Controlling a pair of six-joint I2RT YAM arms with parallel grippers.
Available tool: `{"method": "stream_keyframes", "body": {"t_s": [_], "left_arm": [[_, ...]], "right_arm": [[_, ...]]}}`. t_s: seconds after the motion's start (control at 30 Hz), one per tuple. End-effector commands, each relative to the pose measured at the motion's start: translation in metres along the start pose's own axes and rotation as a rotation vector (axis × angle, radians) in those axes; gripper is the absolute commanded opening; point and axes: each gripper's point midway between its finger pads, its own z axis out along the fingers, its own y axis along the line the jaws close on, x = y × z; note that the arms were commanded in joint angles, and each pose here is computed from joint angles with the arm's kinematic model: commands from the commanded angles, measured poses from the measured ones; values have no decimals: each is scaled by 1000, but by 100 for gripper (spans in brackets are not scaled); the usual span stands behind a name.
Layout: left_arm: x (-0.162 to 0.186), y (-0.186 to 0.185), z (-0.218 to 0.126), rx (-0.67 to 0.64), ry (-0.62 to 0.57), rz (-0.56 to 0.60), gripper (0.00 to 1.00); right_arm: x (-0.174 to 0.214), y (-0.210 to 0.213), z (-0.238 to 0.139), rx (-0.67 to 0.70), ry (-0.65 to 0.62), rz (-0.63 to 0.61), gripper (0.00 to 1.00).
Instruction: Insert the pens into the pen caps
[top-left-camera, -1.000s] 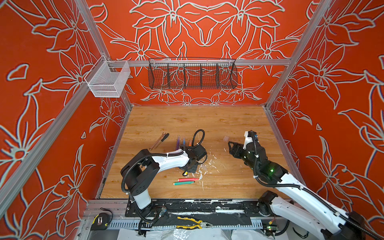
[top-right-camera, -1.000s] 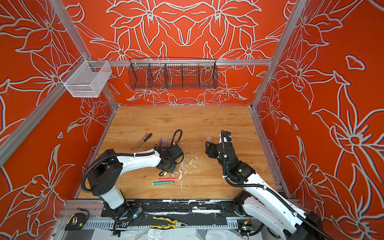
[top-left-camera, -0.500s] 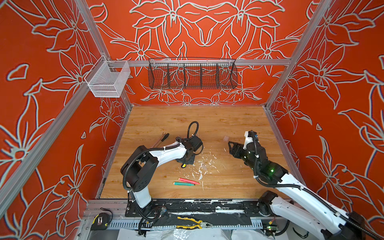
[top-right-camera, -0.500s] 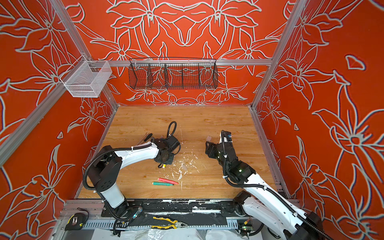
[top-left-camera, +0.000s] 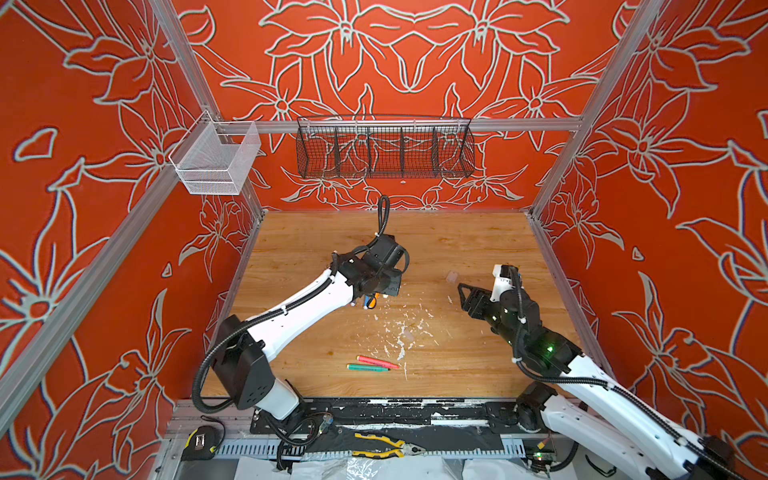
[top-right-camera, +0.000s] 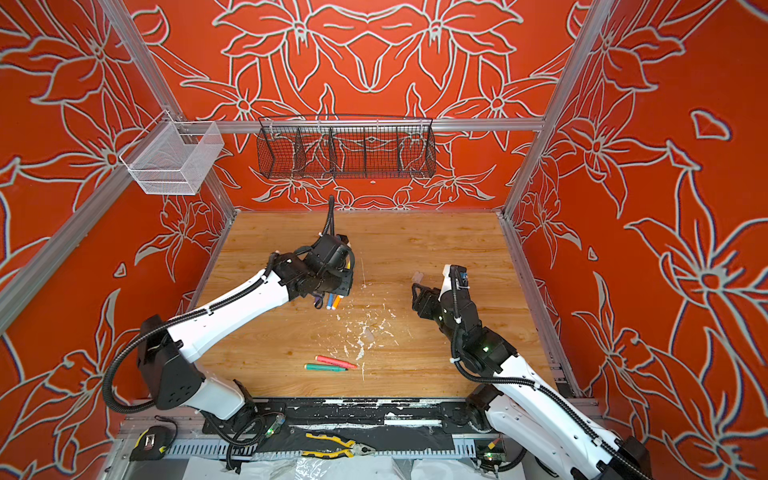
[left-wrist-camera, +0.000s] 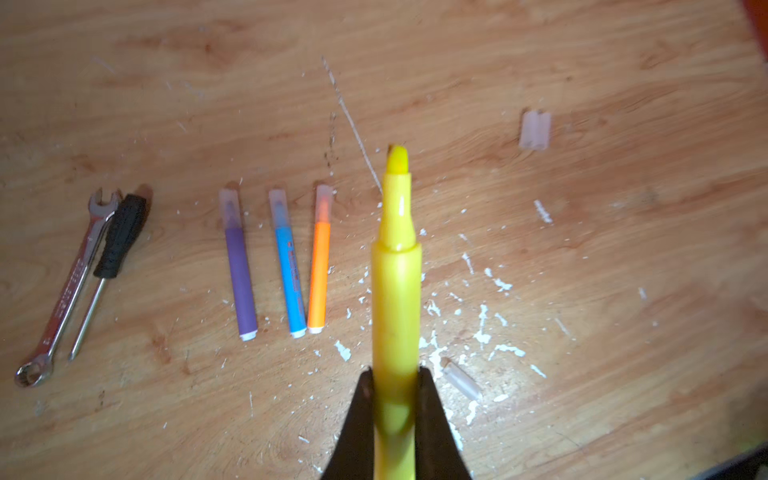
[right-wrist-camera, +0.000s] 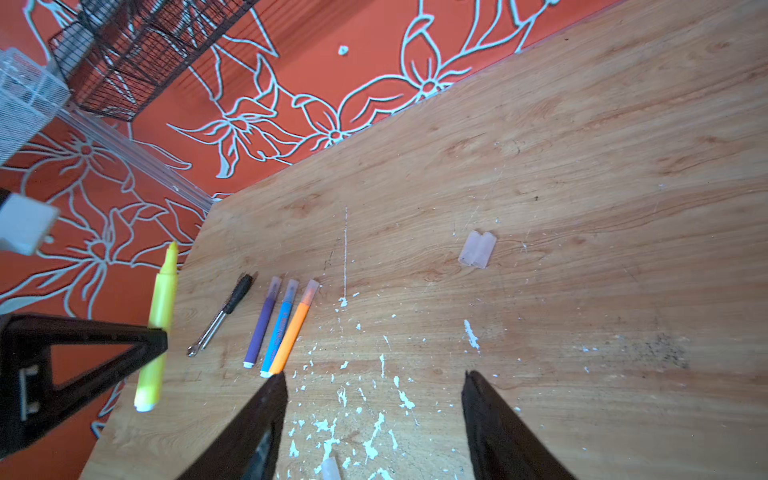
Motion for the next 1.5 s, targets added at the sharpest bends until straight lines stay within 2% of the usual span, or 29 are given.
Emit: {"method": "stream_keyframes", "body": {"t_s": [0.0, 0.1, 0.2, 0.43, 0.67, 1.0, 1.1, 1.23, 1.47], "left_arm": [[-8, -9, -7, 79, -101, 67, 0], [-4, -1, -5, 80, -205, 78, 0], [1, -3, -7, 119, -251, 82, 0], [6, -27, -17, 256, -272, 133, 0], [12, -43, -20, 309, -276, 196, 0], [16, -56, -32, 384, -298, 230, 0], [17, -59, -35, 399, -299, 238, 0], [18, -63, -38, 413, -301, 250, 0], [20, -64, -37, 417, -295, 257, 0]], "right_arm": [[2, 24, 0, -147, -2, 15, 69], [7, 47, 2, -267, 25, 35, 68], [13, 72, 3, -383, 65, 81, 68], [26, 135, 9, -586, 166, 147, 68], [40, 158, 37, -590, 244, 162, 63], [28, 156, 48, -535, 187, 139, 61], [30, 156, 53, -530, 194, 148, 56], [32, 161, 56, -543, 215, 154, 43], [32, 158, 54, -534, 201, 143, 33]]}}
